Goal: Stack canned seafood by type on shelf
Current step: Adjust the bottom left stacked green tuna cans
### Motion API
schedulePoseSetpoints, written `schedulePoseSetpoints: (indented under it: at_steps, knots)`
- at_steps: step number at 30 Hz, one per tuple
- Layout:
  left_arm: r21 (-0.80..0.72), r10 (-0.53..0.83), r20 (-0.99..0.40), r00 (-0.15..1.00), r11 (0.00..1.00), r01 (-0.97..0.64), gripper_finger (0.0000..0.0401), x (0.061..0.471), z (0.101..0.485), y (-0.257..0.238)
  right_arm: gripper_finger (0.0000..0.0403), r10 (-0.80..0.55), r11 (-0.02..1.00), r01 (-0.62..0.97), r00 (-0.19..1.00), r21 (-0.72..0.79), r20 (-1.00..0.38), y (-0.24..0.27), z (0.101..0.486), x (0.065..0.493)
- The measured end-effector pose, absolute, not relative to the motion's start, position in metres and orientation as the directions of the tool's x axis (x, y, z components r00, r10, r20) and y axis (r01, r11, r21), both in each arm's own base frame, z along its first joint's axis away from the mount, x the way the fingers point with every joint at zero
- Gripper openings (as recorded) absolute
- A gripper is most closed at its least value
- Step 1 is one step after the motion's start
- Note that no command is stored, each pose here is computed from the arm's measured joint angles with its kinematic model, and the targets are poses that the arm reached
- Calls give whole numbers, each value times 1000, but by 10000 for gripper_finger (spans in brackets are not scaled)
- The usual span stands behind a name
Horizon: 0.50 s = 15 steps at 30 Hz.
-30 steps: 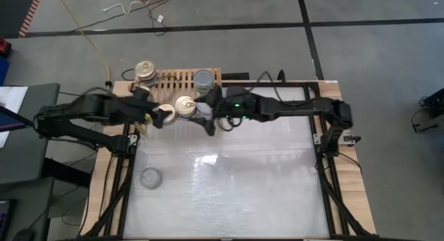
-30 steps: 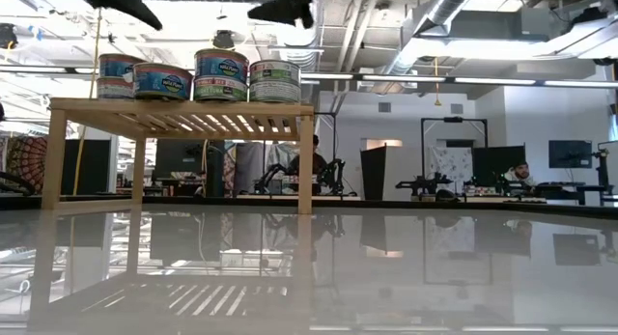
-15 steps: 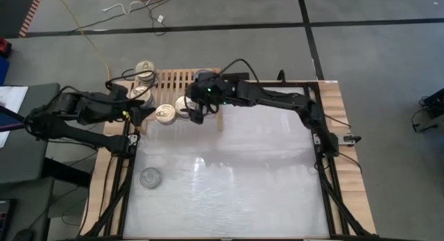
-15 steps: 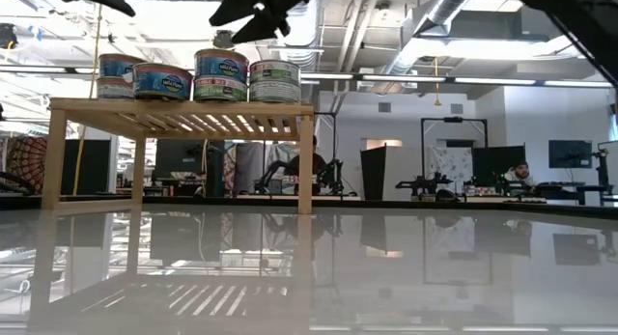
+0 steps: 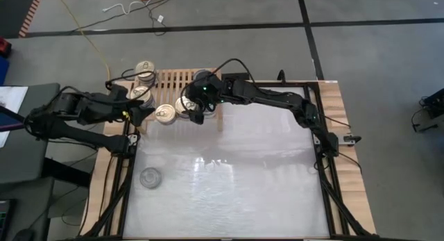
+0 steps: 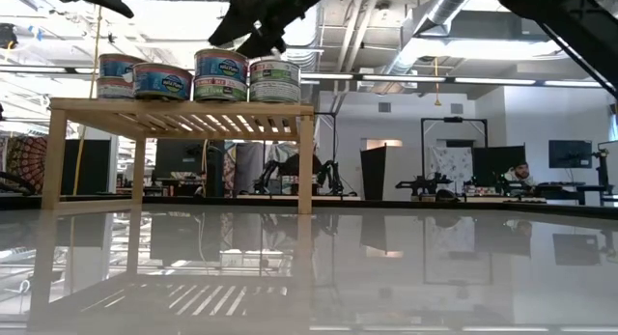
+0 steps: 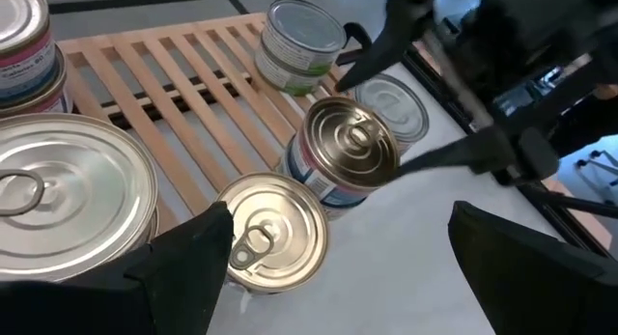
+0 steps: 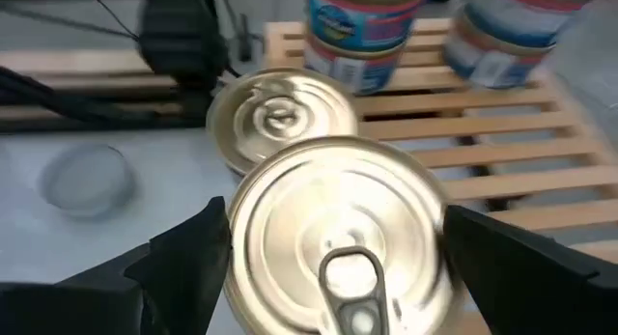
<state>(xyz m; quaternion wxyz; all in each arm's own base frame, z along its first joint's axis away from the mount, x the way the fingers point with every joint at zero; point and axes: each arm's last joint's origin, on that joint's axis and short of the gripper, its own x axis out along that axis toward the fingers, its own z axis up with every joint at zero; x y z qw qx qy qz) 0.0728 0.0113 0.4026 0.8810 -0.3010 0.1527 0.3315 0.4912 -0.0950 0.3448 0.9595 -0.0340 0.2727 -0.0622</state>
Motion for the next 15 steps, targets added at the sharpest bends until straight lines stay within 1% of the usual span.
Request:
schedulePoseSetpoints:
  at_steps: [3, 15]
  knots:
    - [-429, 493, -468, 733, 598, -677, 367, 73, 403, 11, 400, -107, 994, 92, 842, -55, -528, -95, 338, 495]
    - [-438, 494, -468, 733, 591, -678, 367, 73, 403, 11, 400, -113, 994, 91, 842, -67, -528, -98, 338, 494]
